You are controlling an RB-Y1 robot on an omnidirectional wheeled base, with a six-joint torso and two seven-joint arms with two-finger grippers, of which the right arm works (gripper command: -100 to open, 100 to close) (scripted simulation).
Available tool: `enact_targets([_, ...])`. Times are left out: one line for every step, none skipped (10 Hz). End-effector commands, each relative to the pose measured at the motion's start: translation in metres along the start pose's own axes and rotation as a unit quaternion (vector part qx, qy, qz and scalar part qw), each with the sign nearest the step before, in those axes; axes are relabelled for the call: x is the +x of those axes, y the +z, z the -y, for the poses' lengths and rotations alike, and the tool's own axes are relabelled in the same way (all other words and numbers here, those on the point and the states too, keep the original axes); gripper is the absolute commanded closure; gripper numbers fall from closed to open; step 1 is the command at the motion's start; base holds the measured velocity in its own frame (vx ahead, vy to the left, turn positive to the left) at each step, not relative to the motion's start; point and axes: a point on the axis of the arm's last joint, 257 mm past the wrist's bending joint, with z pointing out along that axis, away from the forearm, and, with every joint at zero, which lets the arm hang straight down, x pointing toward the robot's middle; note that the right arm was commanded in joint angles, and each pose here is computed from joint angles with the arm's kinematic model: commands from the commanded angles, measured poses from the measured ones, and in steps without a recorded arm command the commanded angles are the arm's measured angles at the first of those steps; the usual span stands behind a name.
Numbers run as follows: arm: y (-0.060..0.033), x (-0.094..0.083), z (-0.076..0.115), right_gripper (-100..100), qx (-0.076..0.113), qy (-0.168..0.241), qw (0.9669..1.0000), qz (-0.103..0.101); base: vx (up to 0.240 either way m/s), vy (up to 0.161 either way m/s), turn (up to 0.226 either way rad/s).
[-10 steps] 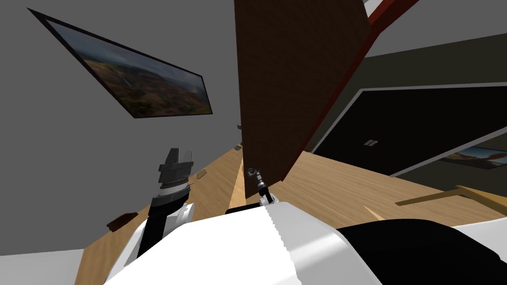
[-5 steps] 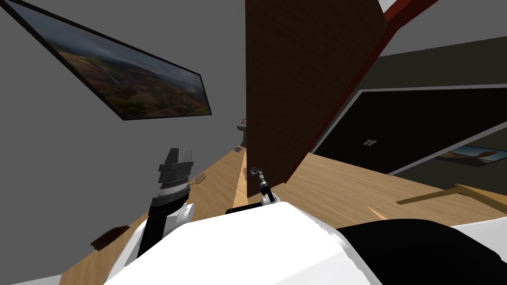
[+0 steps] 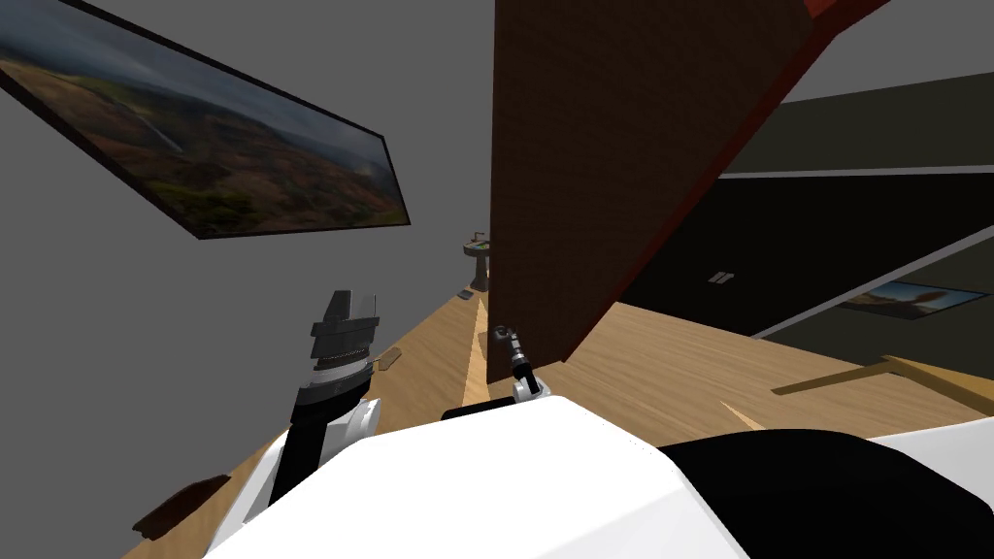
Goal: Push the door open
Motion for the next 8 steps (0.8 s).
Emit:
enact_targets([0.0002,-0.013,0.0,100,0.0,-0.003,0.9999,0.011,0.12,0.058,-0.05])
enact_targets([0.0003,-0.019,0.0,100,0.0,-0.005,0.9998,0.017,0.165,0.137,-0.065])
enact_targets([0.0004,-0.025,0.0,100,0.0,-0.005,0.9997,0.024,0.174,0.118,-0.084])
enact_targets([0.0005,-0.032,0.0,100,0.001,-0.005,0.9995,0.031,0.188,0.09,-0.056])
enact_targets([0.0005,-0.038,0.0,100,0.001,-0.005,0.9992,0.038,0.208,0.132,-0.05])
enact_targets([0.0004,-0.043,0.0,100,0.001,-0.004,0.9989,0.046,0.223,0.133,-0.073])
enact_targets([0.0004,-0.047,0.0,100,0.001,-0.002,0.9986,0.053,0.22,0.123,-0.078])
enact_targets([0.0003,-0.051,0.0,100,0.001,0.001,0.9982,0.059,0.173,0.112,-0.071])
